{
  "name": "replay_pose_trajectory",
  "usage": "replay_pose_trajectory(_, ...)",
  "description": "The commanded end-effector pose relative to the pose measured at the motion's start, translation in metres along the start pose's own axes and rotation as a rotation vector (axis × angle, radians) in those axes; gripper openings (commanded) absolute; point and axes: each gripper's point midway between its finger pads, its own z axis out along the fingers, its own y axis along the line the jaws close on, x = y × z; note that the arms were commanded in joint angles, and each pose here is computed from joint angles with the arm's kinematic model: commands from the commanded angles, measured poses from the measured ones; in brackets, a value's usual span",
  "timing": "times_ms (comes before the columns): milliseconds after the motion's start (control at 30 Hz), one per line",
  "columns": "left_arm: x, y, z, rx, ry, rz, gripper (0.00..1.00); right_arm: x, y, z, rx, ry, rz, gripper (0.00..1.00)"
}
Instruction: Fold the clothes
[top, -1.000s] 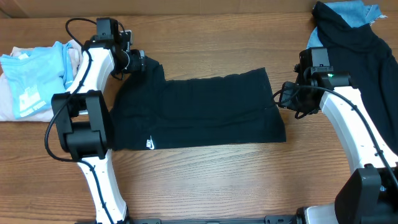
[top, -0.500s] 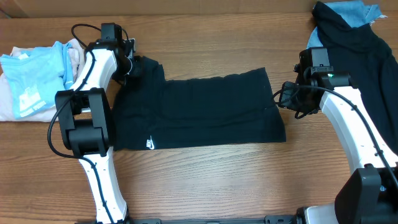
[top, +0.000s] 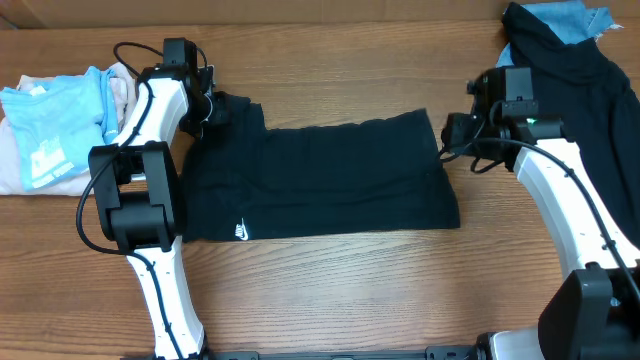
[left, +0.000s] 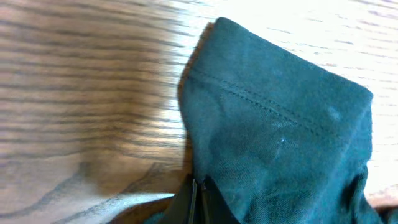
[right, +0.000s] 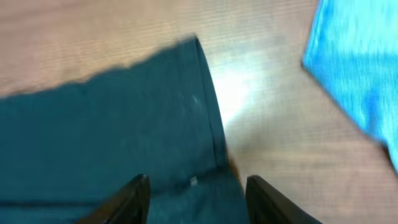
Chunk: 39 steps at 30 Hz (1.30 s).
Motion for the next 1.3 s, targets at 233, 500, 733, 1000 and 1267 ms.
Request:
replay_pose_trajectory(233,-0.007,0.013,-0.022,-0.063,-0.029,-0.184,0.04,-0.031,0.007,0.072,-0.054,-0.04,-0.099,0.55)
replay_pose_trajectory(500,-0.004,0.013,-0.022,-0.066,-0.018,-0.185,0.04,-0.05,0.011,0.116,-0.098,-0.128,-0.138,0.61)
replay_pose_trajectory(733,-0.002,0.013,-0.022,-0.066,-0.012,-0.187,0.04,-0.042,0.008,0.145,-0.099,-0.111,-0.136,0.6)
replay_pose_trajectory(1000,0.001,0.014,-0.022,-0.07,0.002,-0.189,0.04,-0.051,0.011,0.152,-0.121,-0.156,-0.144,0.58)
replay_pose_trajectory(1267,0.002,0.014,-0.022,-0.07,0.007,-0.19,0.04,-0.053,0.016,0.153,-0.13,-0.169,-0.152,0.54)
